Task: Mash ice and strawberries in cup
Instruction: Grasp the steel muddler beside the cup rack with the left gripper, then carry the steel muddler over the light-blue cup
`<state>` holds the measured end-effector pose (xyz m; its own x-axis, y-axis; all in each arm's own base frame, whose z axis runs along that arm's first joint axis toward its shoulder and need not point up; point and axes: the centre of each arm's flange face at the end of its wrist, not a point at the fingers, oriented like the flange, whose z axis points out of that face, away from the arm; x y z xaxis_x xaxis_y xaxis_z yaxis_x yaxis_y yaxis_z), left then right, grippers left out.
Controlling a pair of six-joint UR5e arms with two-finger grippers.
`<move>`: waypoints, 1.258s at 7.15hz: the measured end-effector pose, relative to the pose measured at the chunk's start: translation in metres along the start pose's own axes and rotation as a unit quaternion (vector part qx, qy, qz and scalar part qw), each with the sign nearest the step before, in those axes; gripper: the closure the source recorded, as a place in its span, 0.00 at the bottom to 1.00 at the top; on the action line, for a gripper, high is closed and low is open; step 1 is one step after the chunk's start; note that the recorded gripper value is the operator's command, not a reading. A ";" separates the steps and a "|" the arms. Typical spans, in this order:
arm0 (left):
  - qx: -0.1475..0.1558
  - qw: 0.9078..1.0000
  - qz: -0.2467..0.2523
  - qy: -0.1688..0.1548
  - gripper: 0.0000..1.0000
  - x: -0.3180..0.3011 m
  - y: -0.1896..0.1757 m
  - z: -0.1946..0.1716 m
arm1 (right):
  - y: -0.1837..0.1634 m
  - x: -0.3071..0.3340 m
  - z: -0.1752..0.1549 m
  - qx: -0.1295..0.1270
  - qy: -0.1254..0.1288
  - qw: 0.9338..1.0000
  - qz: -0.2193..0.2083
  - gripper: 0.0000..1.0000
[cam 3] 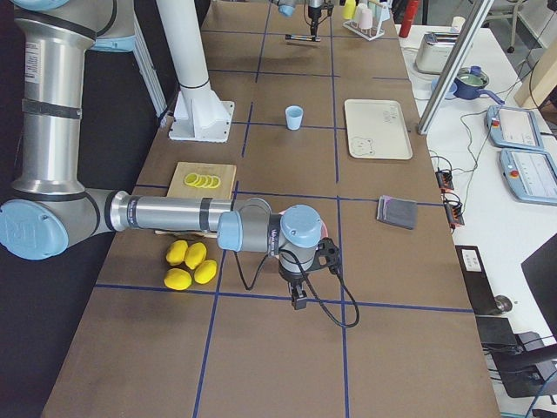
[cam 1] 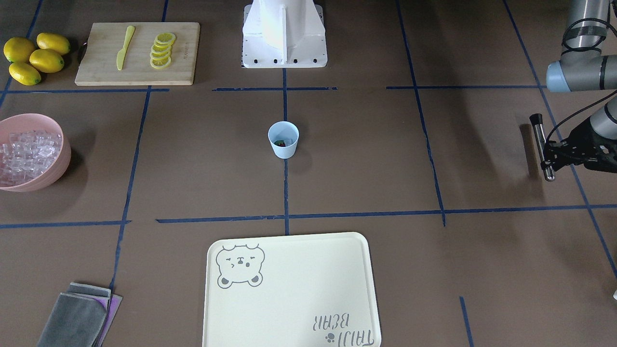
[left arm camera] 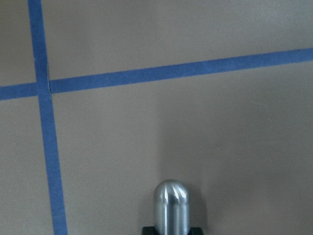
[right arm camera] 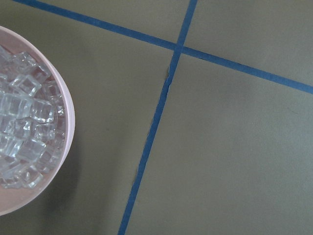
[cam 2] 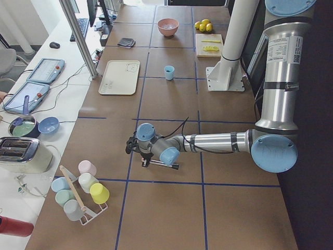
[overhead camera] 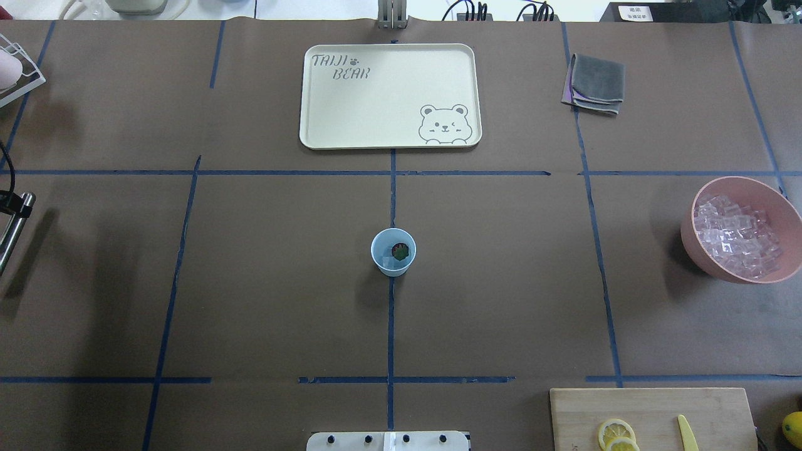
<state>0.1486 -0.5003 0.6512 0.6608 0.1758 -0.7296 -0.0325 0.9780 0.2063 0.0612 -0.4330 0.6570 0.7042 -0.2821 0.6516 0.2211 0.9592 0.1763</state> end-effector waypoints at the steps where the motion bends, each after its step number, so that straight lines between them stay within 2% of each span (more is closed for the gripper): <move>1: 0.029 0.999 0.019 0.011 1.00 0.021 -0.014 -0.025 | 0.000 0.000 0.000 0.000 0.000 1.000 0.000 0.01; 2: 0.071 0.995 0.061 0.030 0.98 0.056 -0.035 -0.058 | 0.000 0.000 0.000 0.000 0.000 1.000 0.000 0.01; 3: 0.121 0.984 0.121 0.053 0.95 0.100 -0.064 -0.092 | 0.000 0.000 0.000 0.000 0.000 1.000 0.001 0.01; 5: 0.198 0.954 0.198 0.103 1.00 0.193 -0.120 -0.148 | 0.001 0.002 0.002 -0.002 -0.001 1.000 0.002 0.01; 6: 0.220 0.941 0.219 0.132 1.00 0.245 -0.136 -0.163 | 0.001 0.002 0.003 -0.003 -0.001 1.000 0.003 0.01; 7: 0.245 0.923 0.250 0.162 1.00 0.298 -0.140 -0.166 | 0.002 0.003 0.003 -0.003 -0.001 1.000 0.004 0.01; 8: 0.280 0.898 0.282 0.189 1.00 0.344 -0.132 -0.160 | 0.002 0.003 0.003 -0.003 -0.001 1.000 0.004 0.01; 9: 0.322 0.868 0.309 0.218 1.00 0.390 -0.119 -0.147 | 0.002 0.003 0.003 -0.003 -0.001 1.000 0.004 0.01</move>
<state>0.3000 -0.5314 0.2467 0.3154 0.8075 -0.4985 0.2389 0.4408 0.8652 0.0612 -0.4316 0.6617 0.7046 -0.2743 0.6545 0.2201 0.9613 0.1659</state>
